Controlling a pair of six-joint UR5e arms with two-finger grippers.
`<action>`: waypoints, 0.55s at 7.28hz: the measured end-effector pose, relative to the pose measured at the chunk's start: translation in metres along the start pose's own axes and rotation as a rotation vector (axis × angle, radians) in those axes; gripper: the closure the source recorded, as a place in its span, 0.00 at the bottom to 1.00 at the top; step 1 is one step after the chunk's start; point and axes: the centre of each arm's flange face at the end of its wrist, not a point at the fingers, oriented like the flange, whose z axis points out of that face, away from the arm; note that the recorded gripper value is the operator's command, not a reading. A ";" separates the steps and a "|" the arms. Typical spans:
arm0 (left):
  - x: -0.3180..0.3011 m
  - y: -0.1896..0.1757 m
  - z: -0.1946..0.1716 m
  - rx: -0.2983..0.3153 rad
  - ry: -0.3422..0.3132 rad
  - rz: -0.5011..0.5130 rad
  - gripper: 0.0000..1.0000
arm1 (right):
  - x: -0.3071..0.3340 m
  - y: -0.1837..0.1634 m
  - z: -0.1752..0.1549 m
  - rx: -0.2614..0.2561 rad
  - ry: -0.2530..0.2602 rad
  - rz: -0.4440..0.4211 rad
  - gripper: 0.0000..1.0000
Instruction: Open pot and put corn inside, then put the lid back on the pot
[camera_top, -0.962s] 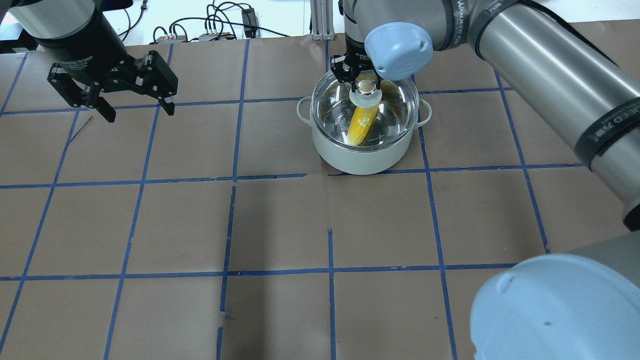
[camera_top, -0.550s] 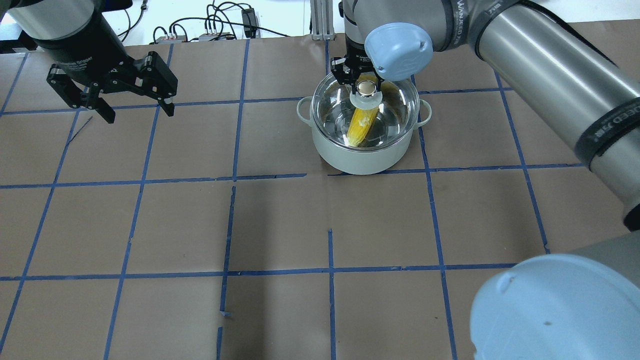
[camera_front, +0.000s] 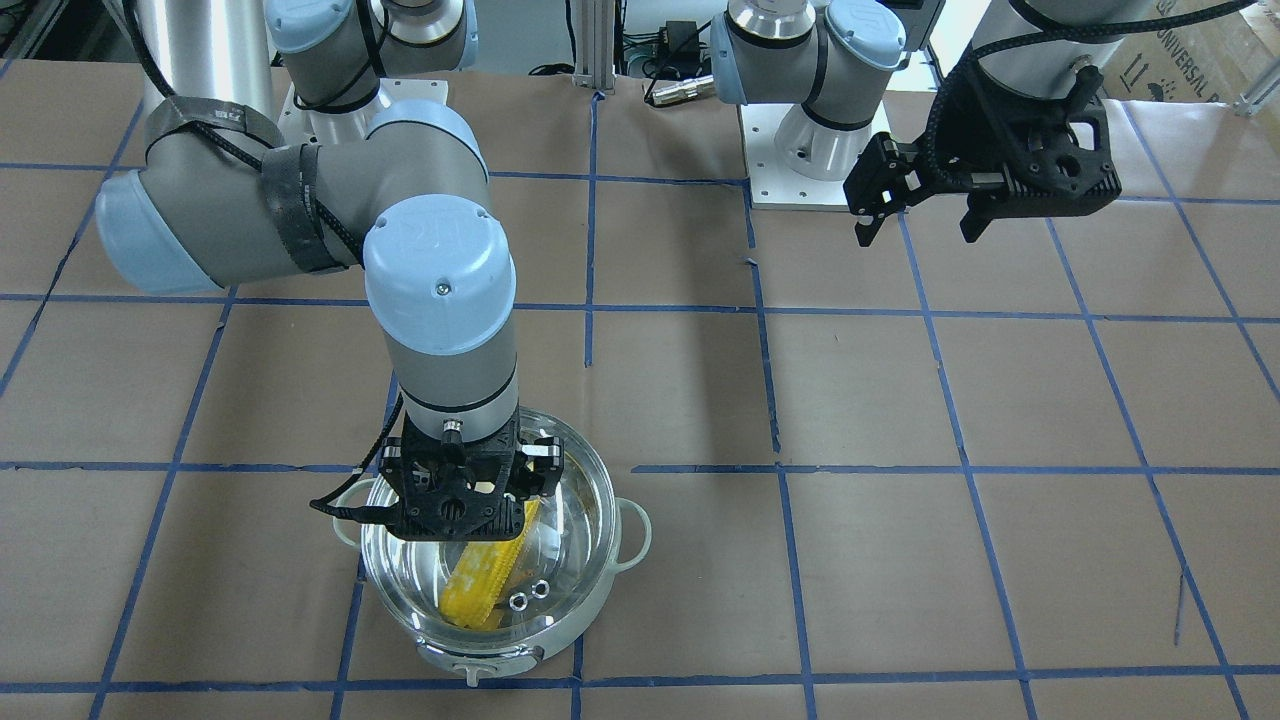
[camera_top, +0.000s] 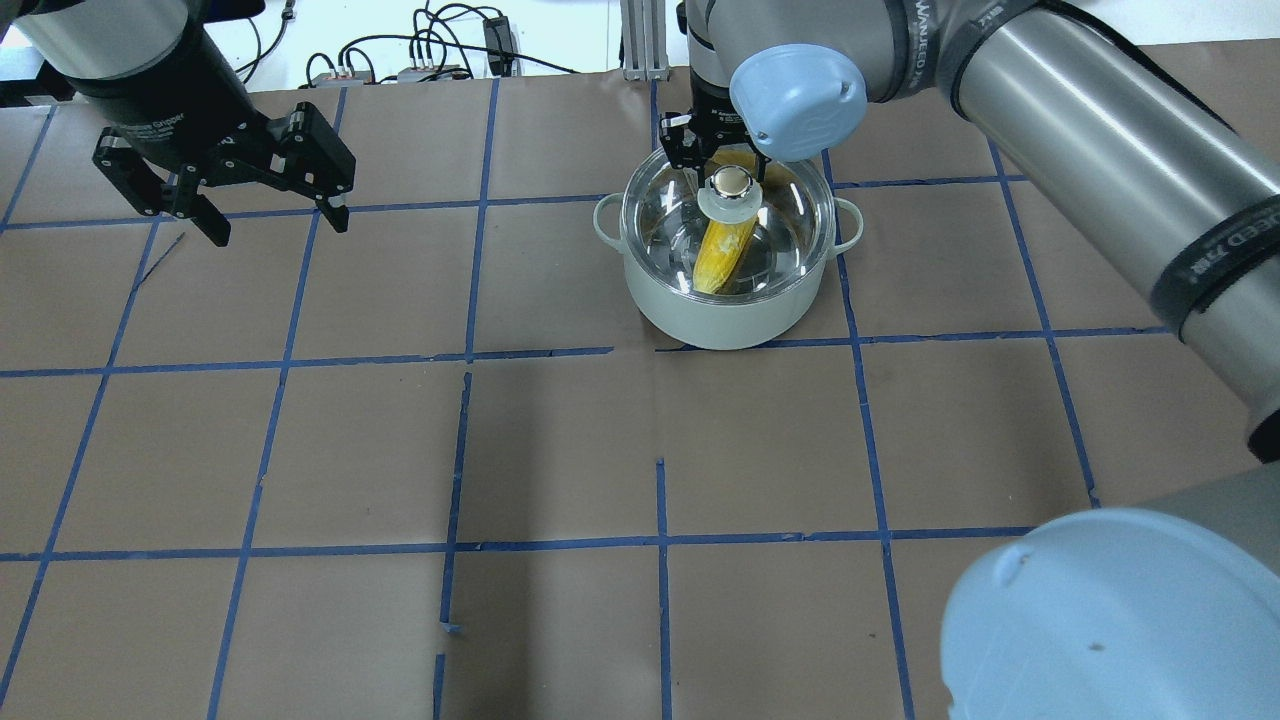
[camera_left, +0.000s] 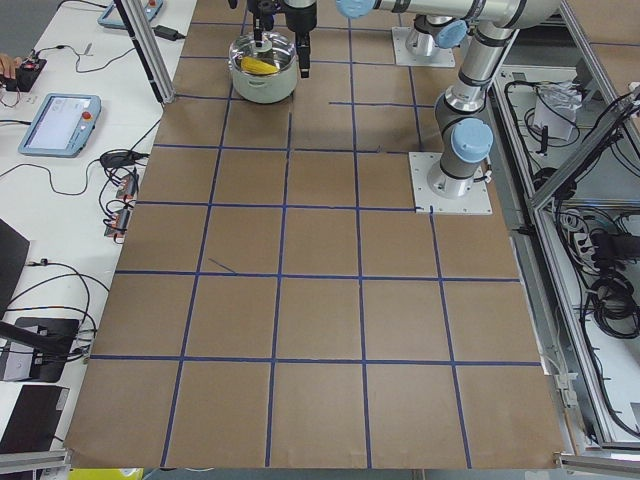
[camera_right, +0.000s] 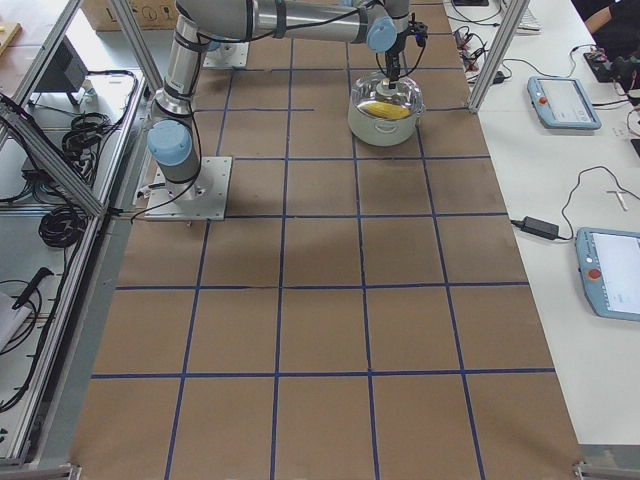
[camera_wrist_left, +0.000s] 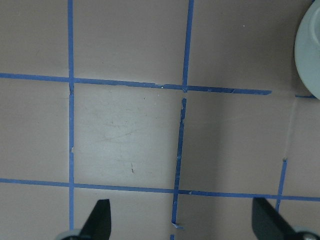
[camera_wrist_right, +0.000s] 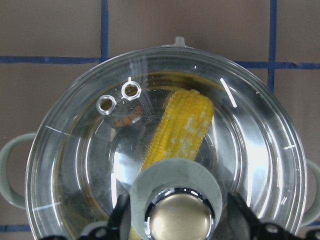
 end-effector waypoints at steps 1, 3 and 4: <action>0.000 0.000 0.000 0.001 0.000 0.000 0.00 | 0.000 0.000 0.000 0.000 -0.002 0.000 0.00; 0.000 0.001 -0.001 0.002 0.000 0.000 0.00 | 0.008 -0.001 -0.005 0.004 -0.004 0.007 0.00; 0.000 0.001 -0.001 0.002 0.000 0.000 0.00 | 0.027 -0.004 -0.015 0.016 -0.003 0.032 0.00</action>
